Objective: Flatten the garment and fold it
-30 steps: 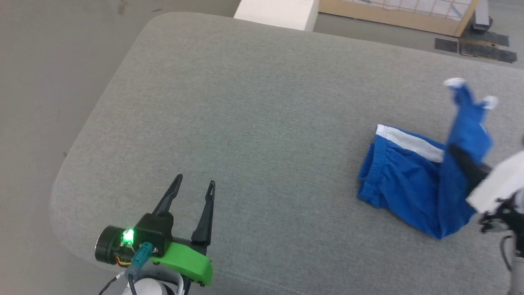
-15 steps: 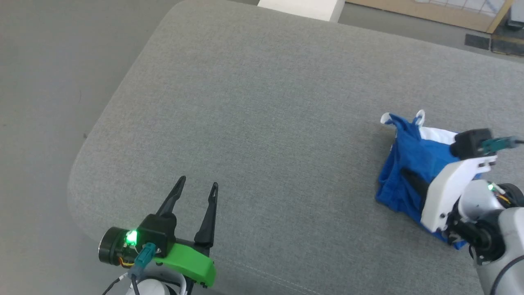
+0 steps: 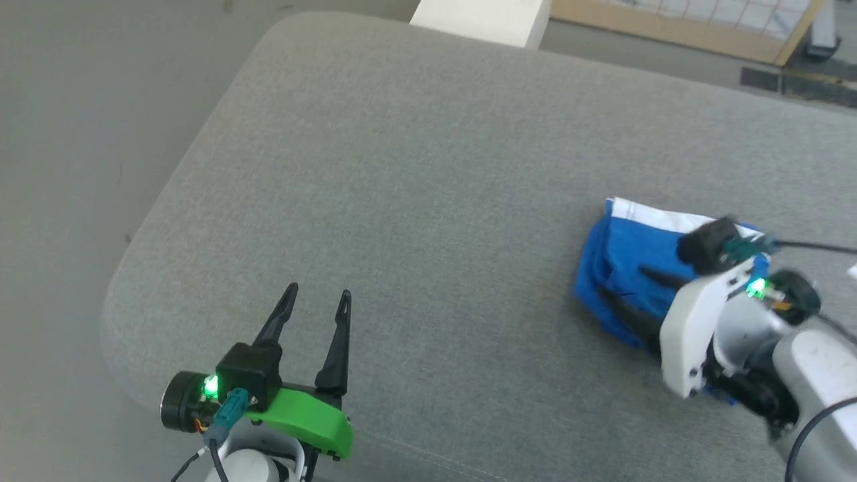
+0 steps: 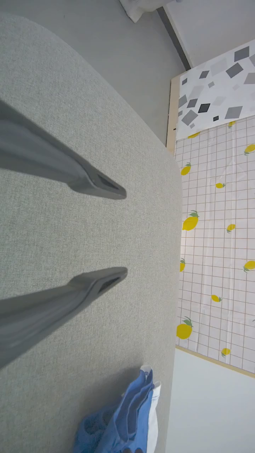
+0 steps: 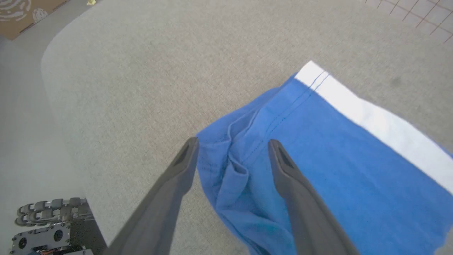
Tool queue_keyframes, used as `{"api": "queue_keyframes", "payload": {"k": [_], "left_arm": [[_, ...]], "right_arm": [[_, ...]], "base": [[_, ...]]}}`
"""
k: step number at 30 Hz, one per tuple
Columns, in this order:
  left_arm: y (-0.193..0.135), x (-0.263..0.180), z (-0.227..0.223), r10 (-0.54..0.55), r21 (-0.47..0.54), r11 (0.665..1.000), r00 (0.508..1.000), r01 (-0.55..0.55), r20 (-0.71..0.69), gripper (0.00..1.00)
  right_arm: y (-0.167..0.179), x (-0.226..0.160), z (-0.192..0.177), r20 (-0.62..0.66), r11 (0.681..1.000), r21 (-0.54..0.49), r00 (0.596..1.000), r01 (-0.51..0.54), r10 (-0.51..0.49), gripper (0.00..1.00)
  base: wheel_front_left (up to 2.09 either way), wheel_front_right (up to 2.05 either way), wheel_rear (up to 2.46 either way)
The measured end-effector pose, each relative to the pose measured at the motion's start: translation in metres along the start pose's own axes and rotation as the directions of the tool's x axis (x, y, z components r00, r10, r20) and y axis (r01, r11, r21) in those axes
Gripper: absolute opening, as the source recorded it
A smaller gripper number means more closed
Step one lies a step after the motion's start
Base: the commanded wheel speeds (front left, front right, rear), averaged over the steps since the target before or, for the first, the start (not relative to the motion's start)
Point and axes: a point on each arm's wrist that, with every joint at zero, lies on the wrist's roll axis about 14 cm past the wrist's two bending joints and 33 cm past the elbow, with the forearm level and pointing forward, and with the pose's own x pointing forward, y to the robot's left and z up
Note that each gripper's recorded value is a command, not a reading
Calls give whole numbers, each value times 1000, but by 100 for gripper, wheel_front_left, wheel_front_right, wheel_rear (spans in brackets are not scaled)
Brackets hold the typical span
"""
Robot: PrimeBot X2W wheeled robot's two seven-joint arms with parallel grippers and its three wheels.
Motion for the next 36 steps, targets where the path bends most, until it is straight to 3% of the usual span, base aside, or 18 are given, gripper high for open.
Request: {"api": "queue_keyframes", "payload": {"k": [5,11,14,19,25,29,36], "left_arm": [[-5,2,9,-21,-6,1000,999,21,31,100],[-14,7,21,-57,-15,998,996,58,64,100],[-19,10,28,-77,-13,997,994,78,80,100],[-29,14,39,-110,-21,993,988,113,107,100],[-39,19,51,-147,-22,988,980,151,137,100],[-47,24,56,-176,-21,983,973,181,147,100],[-57,29,48,-213,-16,976,970,216,118,100]], "right_arm": [[-25,-30,62,239,993,-78,969,90,-69,100],[-72,-88,103,443,943,-156,874,294,-199,100],[-94,-118,110,514,914,-132,815,384,-268,100],[-118,-167,94,577,875,-23,721,484,-384,100],[-120,-213,65,615,821,76,621,566,-485,100],[-112,-227,38,601,793,144,584,592,-545,100],[-104,-226,-2,528,753,217,574,621,-626,100]], "base": [[0,0,0],[0,0,0],[0,0,0],[0,0,0],[0,0,0],[0,0,0],[0,0,0]]}}
